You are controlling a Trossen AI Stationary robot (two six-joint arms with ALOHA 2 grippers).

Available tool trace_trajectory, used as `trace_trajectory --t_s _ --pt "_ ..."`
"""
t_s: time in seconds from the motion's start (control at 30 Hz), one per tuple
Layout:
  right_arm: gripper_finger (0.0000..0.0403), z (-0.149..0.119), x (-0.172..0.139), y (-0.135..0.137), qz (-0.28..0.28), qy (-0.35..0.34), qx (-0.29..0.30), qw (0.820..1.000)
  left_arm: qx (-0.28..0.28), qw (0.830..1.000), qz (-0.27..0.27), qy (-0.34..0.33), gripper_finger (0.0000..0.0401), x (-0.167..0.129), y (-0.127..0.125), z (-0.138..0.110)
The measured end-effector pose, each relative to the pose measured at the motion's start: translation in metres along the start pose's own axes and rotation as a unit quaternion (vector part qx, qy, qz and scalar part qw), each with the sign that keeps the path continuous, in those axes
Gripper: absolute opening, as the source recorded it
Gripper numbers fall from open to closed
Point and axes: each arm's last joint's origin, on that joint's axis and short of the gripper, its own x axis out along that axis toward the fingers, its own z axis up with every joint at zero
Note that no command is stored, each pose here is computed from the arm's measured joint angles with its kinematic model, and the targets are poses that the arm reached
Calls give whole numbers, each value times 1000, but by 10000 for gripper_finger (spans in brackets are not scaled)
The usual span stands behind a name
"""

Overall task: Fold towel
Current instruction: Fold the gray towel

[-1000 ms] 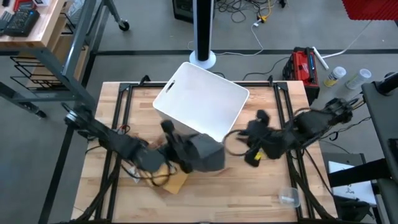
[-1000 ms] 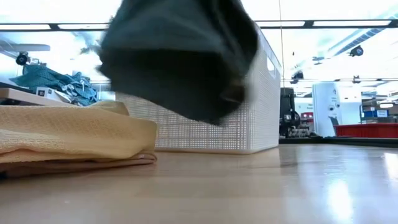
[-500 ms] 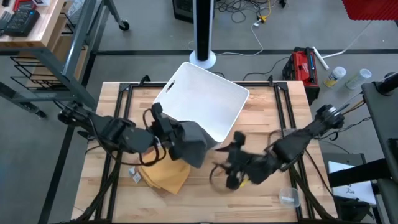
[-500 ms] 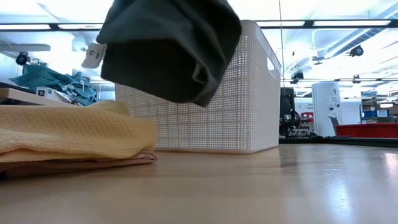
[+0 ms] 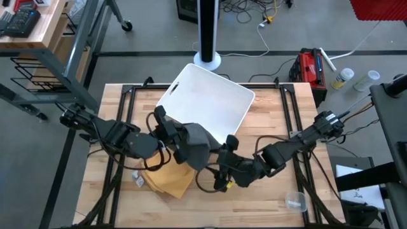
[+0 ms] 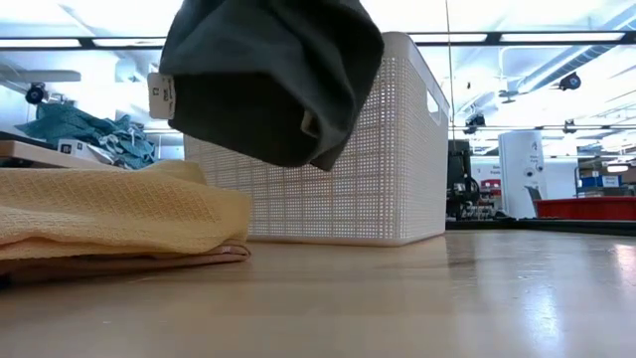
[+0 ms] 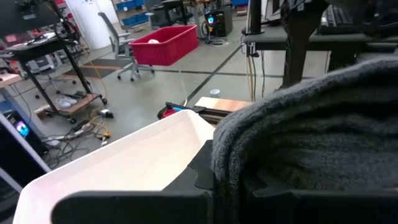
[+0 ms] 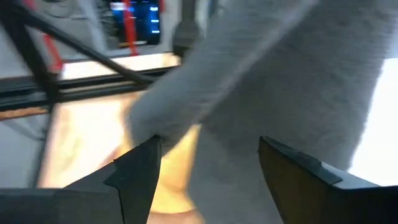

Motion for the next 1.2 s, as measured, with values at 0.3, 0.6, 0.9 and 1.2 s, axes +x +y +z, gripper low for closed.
trace_trajectory --t_s 0.3,0.6,0.9,1.2 --pt "253 10 2 1 32 -30 40 998 -1 1000 14 -2 0 0 1 0" --pt "100 5 31 -16 -28 -11 3 1000 0 1000 4 -6 0 -3 -5 0" --pt "5 31 -63 -33 -38 74 -102 991 105 991 -68 44 0 -30 -27 -32" --pt "2 21 -94 8 138 187 -99 968 80 979 -188 23 0 -39 -96 -110"
